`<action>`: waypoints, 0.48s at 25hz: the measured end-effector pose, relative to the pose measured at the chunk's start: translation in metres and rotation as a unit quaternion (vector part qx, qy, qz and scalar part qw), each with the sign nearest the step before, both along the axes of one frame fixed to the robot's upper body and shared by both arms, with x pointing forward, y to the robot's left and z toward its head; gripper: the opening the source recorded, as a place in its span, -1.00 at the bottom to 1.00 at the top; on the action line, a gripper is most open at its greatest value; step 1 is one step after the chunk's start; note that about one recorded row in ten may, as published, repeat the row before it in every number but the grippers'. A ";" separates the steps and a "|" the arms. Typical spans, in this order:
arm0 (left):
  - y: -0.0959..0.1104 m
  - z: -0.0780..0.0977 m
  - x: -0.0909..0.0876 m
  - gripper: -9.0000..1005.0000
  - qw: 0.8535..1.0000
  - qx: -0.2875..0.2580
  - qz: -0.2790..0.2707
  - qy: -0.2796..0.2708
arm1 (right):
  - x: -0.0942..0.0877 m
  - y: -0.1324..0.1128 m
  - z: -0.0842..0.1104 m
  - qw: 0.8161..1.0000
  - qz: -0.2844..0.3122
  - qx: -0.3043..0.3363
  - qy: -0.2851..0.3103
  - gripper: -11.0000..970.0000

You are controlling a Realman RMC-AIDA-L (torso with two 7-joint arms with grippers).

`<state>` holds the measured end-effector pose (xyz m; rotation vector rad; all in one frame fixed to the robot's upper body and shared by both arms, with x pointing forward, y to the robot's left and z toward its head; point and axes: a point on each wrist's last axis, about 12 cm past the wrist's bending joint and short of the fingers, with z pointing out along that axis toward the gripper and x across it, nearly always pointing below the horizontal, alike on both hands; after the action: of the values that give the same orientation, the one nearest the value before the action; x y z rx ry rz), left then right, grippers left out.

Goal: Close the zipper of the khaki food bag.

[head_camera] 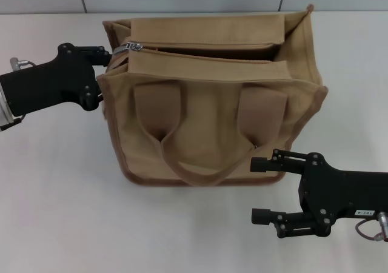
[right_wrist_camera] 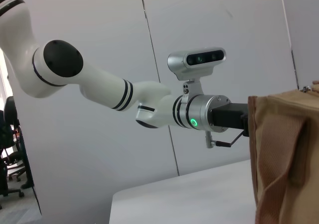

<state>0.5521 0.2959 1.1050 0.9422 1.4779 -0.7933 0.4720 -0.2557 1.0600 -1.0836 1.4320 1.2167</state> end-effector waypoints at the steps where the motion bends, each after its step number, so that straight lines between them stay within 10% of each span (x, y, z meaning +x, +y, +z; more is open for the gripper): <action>1: 0.000 0.000 0.000 -0.35 1.000 -0.001 0.001 0.000 | 0.000 0.000 0.000 1.000 0.000 0.000 0.000 0.66; 7: 0.006 0.002 -0.003 -0.87 1.000 -0.012 0.006 -0.003 | 0.000 0.000 0.000 1.000 0.000 0.000 0.000 0.66; 12: 0.014 0.006 -0.007 -0.94 0.999 -0.032 0.017 -0.014 | 0.000 0.000 0.000 1.000 -0.001 0.001 -0.001 0.66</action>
<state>0.5449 0.3103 1.1108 0.8743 1.4322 -0.7938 0.4719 -0.2562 1.0602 -1.0816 1.4309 1.2149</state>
